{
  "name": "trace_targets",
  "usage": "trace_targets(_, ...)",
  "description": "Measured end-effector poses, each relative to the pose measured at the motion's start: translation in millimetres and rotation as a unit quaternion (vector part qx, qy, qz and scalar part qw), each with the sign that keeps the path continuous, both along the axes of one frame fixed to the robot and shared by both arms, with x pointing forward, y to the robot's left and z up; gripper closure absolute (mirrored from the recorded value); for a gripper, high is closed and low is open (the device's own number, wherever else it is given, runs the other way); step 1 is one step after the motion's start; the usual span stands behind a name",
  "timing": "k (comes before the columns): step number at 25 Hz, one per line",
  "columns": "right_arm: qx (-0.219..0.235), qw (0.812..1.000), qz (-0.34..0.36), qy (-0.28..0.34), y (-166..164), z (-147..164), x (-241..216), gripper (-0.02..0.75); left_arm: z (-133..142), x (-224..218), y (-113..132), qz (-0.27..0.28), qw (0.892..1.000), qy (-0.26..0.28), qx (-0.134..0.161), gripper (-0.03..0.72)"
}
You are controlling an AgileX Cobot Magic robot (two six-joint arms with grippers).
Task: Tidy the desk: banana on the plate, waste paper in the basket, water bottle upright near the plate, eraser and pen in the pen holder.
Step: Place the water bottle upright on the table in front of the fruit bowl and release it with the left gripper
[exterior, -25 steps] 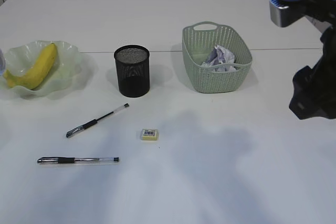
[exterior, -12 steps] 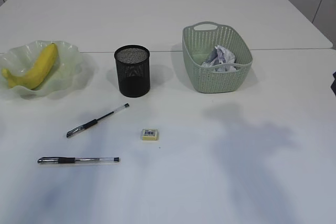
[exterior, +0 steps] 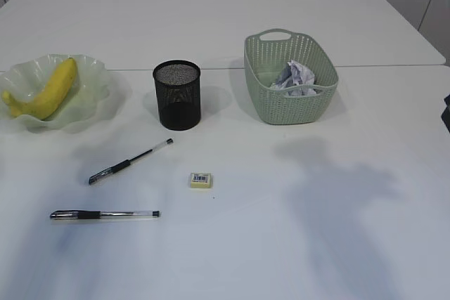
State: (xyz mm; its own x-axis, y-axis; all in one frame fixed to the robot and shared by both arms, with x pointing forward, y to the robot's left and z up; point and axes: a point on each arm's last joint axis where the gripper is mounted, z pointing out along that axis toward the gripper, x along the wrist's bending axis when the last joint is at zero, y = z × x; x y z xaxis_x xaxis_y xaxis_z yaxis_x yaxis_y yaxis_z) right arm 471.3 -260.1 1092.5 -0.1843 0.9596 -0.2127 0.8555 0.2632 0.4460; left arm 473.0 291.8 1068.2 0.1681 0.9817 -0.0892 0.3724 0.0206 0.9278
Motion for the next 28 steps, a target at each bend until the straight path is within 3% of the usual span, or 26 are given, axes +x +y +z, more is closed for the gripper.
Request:
trace_targets(7,0.001,1.000,0.000,-0.002,0,0,0,0.235,-23,22,-11,-0.086,0.996,-0.004,0.031,0.321)
trace_targets(16,0.002,1.000,0.000,-0.002,0,0,0,0.236,-69,43,-27,-0.210,0.977,0.033,0.026,0.321)
trace_targets(22,0.001,1.000,0.002,-0.002,0,0,0,0.236,-91,50,-31,-0.259,0.964,0.040,0.046,0.321)
trace_targets(28,0.000,1.000,0.002,-0.001,0,0,0,0.236,-96,69,-22,-0.285,0.958,0.018,0.016,0.321)
